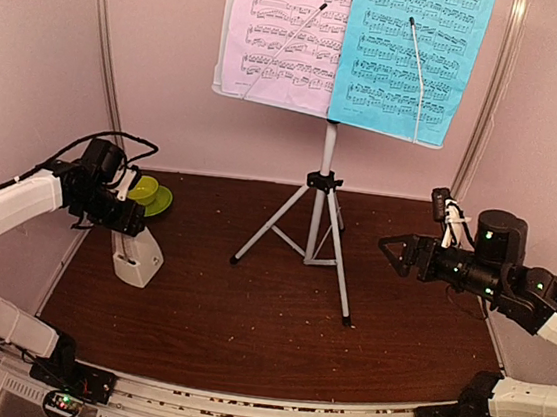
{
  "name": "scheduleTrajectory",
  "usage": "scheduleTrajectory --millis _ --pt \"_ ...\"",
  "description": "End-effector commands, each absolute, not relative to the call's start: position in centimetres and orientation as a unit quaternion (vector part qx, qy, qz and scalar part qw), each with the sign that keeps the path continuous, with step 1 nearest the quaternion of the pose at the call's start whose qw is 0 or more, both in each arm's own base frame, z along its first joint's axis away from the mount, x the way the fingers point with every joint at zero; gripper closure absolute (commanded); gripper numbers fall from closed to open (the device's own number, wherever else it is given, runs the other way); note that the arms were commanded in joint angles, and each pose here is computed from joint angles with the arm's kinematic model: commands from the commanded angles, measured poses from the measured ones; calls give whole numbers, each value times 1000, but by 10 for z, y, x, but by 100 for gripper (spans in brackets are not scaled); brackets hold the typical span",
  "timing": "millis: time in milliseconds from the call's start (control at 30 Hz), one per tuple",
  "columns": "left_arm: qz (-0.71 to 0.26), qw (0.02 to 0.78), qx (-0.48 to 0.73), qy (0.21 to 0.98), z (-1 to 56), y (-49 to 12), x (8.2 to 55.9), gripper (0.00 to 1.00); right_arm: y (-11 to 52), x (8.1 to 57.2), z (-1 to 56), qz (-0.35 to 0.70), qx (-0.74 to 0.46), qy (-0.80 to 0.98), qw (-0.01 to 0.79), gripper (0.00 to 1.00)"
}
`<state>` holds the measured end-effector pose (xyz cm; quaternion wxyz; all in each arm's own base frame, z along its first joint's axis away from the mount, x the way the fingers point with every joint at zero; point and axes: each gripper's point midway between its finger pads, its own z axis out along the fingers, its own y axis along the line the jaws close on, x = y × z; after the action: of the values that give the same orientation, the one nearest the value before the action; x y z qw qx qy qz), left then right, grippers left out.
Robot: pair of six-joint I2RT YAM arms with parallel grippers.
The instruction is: Set up the instrument practice props
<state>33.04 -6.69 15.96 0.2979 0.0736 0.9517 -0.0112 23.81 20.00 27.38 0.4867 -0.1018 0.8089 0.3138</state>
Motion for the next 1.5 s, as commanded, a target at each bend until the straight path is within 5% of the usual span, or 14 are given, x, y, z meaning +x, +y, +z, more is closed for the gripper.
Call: scheduleTrajectory --millis 0,267,967,1067,1300,1467 --pt "-66 303 50 949 158 -87 317 31 200 238 296 326 -103 790 510 3" --pt "-93 321 39 942 171 -143 283 53 203 237 292 332 -104 791 503 3" --pt "-153 288 97 941 175 -370 216 53 207 222 279 340 -141 797 478 1" --pt "-126 283 107 945 176 -377 215 45 209 221 278 344 -141 796 477 1" --pt "-180 307 146 923 196 -385 212 3 210 222 283 346 -144 793 481 0" --pt "-238 331 180 895 210 -366 207 2 207 221 284 346 -139 792 484 0"
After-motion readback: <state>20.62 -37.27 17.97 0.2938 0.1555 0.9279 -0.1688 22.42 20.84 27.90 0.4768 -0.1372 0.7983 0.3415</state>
